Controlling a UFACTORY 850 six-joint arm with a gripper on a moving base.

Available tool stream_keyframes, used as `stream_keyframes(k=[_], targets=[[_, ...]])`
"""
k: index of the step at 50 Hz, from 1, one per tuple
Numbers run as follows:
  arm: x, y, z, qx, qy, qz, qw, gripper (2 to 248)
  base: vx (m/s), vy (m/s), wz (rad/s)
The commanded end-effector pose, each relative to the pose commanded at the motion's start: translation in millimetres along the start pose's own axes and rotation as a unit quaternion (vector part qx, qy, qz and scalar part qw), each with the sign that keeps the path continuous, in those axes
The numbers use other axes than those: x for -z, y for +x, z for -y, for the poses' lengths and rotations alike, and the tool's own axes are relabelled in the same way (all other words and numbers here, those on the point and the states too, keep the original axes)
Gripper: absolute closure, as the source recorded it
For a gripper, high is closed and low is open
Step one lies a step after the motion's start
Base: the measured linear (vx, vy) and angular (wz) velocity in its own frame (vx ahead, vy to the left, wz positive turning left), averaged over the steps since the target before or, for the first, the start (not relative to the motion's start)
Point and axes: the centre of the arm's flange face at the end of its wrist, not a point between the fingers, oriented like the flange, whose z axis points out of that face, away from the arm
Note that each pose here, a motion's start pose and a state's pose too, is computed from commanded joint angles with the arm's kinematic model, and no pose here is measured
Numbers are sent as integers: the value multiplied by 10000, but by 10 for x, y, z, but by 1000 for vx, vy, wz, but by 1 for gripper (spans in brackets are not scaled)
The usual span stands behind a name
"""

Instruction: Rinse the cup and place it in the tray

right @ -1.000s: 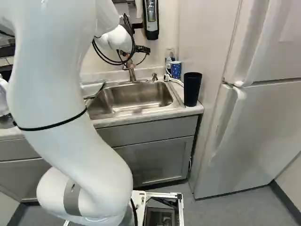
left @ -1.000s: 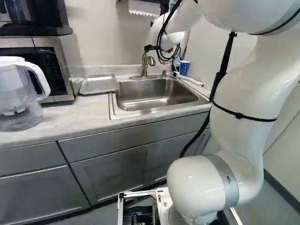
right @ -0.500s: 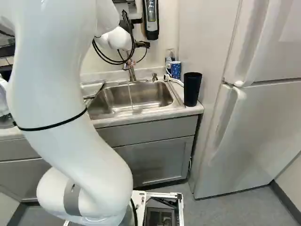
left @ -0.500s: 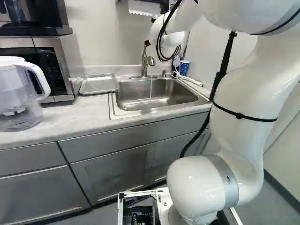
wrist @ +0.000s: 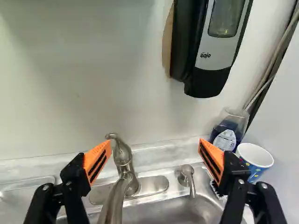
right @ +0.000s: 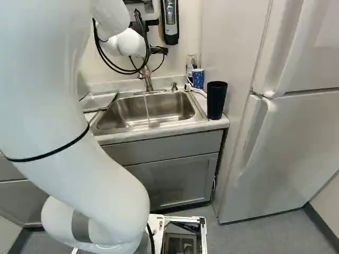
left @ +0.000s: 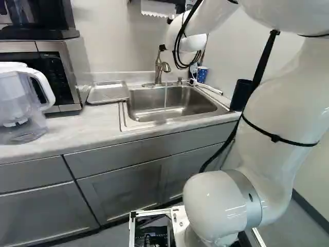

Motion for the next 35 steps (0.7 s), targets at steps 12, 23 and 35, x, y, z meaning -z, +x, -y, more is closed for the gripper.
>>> stream_keyframes(k=[12, 23, 35], targets=[[241, -46, 75, 14, 71, -1, 10000, 3, 0, 0, 0], [454, -93, 166, 31, 163, 5, 9999, 3, 0, 0, 0], [676, -190, 262, 58, 270, 244, 9993, 3, 0, 0, 0]])
